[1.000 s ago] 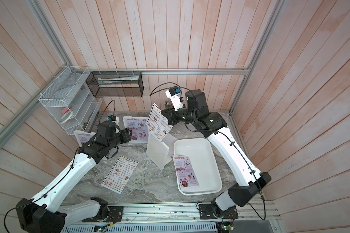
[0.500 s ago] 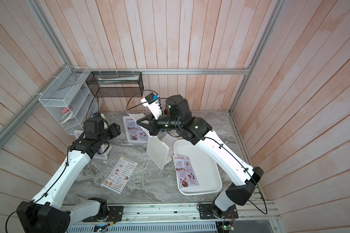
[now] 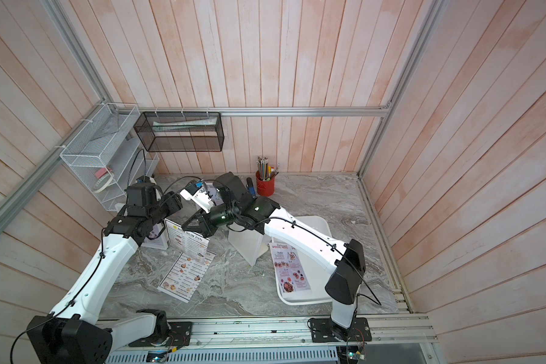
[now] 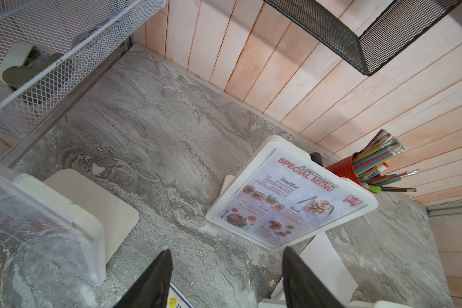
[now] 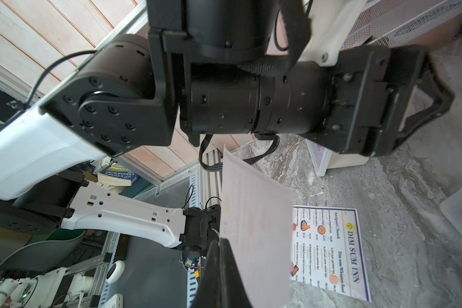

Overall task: Replace the menus in the menu holders
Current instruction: Place the menu at the center of the board.

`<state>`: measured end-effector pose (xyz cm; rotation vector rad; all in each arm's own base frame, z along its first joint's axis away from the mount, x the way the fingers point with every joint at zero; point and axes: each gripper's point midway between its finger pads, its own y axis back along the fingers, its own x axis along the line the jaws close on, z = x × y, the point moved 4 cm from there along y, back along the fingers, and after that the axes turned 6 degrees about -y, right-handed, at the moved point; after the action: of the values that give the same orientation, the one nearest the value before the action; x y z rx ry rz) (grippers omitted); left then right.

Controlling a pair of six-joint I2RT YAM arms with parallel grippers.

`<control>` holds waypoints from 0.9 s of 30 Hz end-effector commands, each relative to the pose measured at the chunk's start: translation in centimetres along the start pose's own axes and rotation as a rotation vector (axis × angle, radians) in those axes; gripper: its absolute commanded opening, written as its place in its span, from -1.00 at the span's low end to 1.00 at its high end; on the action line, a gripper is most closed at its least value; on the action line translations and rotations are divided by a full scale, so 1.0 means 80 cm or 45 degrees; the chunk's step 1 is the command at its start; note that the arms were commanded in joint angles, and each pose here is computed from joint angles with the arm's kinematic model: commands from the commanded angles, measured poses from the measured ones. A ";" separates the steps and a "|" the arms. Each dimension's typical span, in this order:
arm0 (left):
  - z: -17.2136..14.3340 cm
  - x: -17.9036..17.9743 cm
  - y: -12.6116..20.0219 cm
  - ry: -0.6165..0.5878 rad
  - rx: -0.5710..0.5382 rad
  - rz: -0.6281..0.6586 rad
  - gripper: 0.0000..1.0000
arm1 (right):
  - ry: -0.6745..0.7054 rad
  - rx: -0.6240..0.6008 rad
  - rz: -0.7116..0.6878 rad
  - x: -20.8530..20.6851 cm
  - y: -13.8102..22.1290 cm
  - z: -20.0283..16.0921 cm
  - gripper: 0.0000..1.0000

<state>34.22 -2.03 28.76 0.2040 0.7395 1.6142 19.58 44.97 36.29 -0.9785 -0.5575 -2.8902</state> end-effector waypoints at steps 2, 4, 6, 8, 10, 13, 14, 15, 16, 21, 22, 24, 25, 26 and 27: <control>-0.009 0.004 -0.004 0.002 0.036 0.011 0.35 | -0.085 0.062 -0.075 -0.069 -0.004 -0.032 -1.00; -0.009 0.006 -0.004 -0.003 0.039 0.024 0.35 | -0.072 0.120 -0.114 -0.094 -0.017 -0.053 -1.00; -0.010 0.009 -0.004 -0.002 0.043 0.037 0.36 | -0.044 0.149 -0.140 -0.108 -0.029 -0.067 -1.00; -0.015 0.011 -0.007 0.003 0.057 0.043 0.36 | -0.001 0.158 -0.179 -0.122 -0.039 -0.076 -1.00; -0.022 0.013 -0.011 0.009 0.077 0.044 0.36 | 0.026 0.167 -0.218 -0.135 -0.047 -0.082 -1.00; -0.030 0.016 -0.014 0.012 0.094 0.052 0.36 | 0.055 0.180 -0.274 -0.153 -0.059 -0.090 -1.00; -0.033 0.018 -0.014 0.008 0.098 0.058 0.36 | 0.063 0.185 -0.293 -0.159 -0.063 -0.092 -1.00; -0.033 0.019 -0.014 0.007 0.100 0.064 0.36 | 0.070 0.189 -0.309 -0.163 -0.065 -0.093 -0.99; -0.034 0.020 -0.013 0.004 0.099 0.070 0.36 | 0.072 0.195 -0.325 -0.168 -0.068 -0.094 -0.98; -0.035 0.019 -0.010 0.001 0.102 0.054 0.36 | 0.109 0.182 -0.437 -0.184 -0.068 -0.084 -0.85; -0.037 0.017 -0.009 -0.002 0.107 0.038 0.35 | 0.116 0.179 -0.453 -0.184 -0.065 -0.079 -0.82; -0.041 0.014 -0.009 -0.008 0.122 0.008 0.35 | 0.124 0.166 -0.472 -0.180 -0.060 -0.069 -0.69; -0.043 0.012 -0.008 -0.011 0.130 -0.009 0.34 | 0.129 0.154 -0.481 -0.177 -0.056 -0.061 -0.61; -0.044 0.010 -0.007 -0.013 0.136 -0.024 0.34 | 0.134 0.141 -0.484 -0.171 -0.051 -0.054 -0.57; -0.047 0.007 -0.007 -0.016 0.143 -0.038 0.33 | 0.140 0.129 -0.491 -0.167 -0.046 -0.047 -0.54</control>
<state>33.20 -2.18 25.62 0.2742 0.8129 1.5915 26.67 46.46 21.96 -0.8232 -0.9901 -3.1058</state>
